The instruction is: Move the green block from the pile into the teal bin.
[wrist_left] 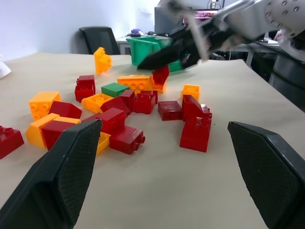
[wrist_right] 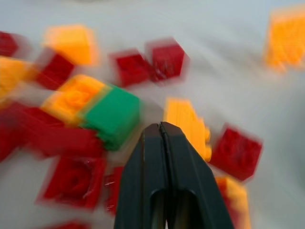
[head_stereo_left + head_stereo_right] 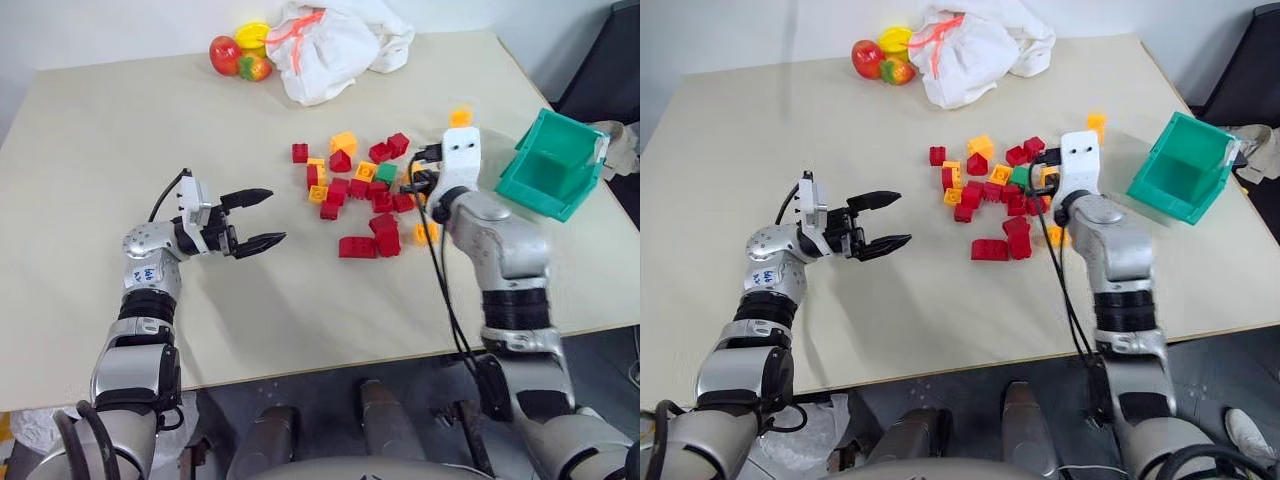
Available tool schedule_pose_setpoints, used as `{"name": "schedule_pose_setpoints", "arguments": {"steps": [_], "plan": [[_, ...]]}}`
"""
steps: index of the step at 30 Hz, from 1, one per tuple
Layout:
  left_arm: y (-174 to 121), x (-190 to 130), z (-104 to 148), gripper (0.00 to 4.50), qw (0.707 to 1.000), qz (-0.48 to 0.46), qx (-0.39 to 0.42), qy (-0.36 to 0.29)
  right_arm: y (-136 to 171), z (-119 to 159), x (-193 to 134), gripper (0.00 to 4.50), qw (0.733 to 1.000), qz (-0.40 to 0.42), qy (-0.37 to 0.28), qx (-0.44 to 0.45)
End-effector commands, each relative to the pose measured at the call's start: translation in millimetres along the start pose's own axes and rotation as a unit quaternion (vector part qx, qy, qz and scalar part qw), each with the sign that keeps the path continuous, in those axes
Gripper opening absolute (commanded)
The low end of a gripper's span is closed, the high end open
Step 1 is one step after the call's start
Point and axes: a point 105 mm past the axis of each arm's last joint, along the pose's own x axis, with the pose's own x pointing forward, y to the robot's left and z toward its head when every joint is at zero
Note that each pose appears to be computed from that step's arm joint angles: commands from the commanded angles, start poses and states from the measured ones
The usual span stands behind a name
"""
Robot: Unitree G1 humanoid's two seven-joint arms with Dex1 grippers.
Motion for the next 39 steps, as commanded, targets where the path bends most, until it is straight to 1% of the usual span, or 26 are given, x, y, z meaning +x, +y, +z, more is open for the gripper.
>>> {"name": "schedule_pose_setpoints", "arguments": {"steps": [1, 2, 4, 8, 11, 13, 14, 17, 21, 22, 25, 27, 30, 33, 37, 39], "plan": [[-1.0, -1.7, 6.1, 4.50, 1.000, -0.006, 0.022, -0.001, -0.1, 27.3, -38.9, 0.41, 0.993, 0.090, -0.034, -0.071], [-1.6, -1.9, 5.9, 4.50, 1.000, -0.007, 0.022, 0.000, -8.0, 24.5, -54.0, 0.61, 0.991, 0.104, -0.021, -0.086], [-2.1, -2.7, 5.9, 4.50, 1.000, -0.009, 0.022, 0.001, -18.9, 22.6, -76.6, 1.22, 0.987, 0.119, -0.004, -0.104], [-1.8, -5.2, 5.6, 4.50, 1.000, -0.009, 0.024, 0.006, -38.1, 19.7, -108.1, 2.64, 0.984, 0.125, 0.034, -0.120], [-1.1, -6.5, 5.5, 4.50, 1.000, -0.008, 0.025, 0.009, -46.1, 17.7, -121.3, 3.67, 0.981, 0.128, 0.059, -0.134], [-0.7, -6.6, 5.6, 4.50, 1.000, -0.008, 0.026, 0.010, -46.1, 19.2, -119.7, 4.34, 0.979, 0.135, 0.063, -0.141], [-0.5, -6.2, 5.7, 4.50, 1.000, -0.008, 0.026, 0.010, -43.7, 19.3, -116.4, 4.46, 0.977, 0.142, 0.065, -0.143], [-0.5, -3.2, 5.7, 4.50, 1.000, -0.009, 0.026, 0.008, -36.6, 18.5, -98.7, 4.46, 0.974, 0.159, 0.067, -0.146], [-2.1, 1.0, 5.8, 4.50, 1.000, -0.014, 0.027, 0.004, -35.9, 19.0, -59.6, 4.46, 0.974, 0.142, 0.070, -0.161], [-2.5, 1.6, 6.2, 4.50, 1.000, -0.014, 0.028, 0.003, -36.9, 19.4, -46.6, 4.46, 0.976, 0.135, 0.069, -0.157], [-4.2, 1.1, 7.1, 4.50, 0.999, -0.014, 0.030, -0.001, -36.5, 18.5, 6.1, 4.46, 0.980, 0.114, 0.078, -0.141], [-4.7, -0.4, 7.8, 4.50, 0.999, -0.009, 0.032, -0.003, -31.5, 19.5, 30.3, 4.46, 0.983, 0.110, 0.075, -0.125], [-6.9, -2.8, 7.7, 4.50, 0.999, -0.004, 0.034, -0.004, -22.4, 14.1, 55.5, 4.46, 0.985, 0.111, 0.080, -0.107], [-7.9, -3.7, 7.5, 4.50, 0.999, 0.002, 0.033, -0.004, -17.3, 6.0, 66.4, 4.46, 0.983, 0.116, 0.094, -0.106], [-12.1, -7.1, 5.9, 4.50, 0.999, 0.014, 0.033, -0.006, -4.4, -20.0, 77.6, 4.46, 0.978, 0.116, 0.135, -0.108], [-13.5, -7.7, 5.5, 4.50, 0.999, 0.016, 0.033, -0.005, -3.4, -26.3, 79.0, 4.46, 0.977, 0.111, 0.146, -0.111]]}}
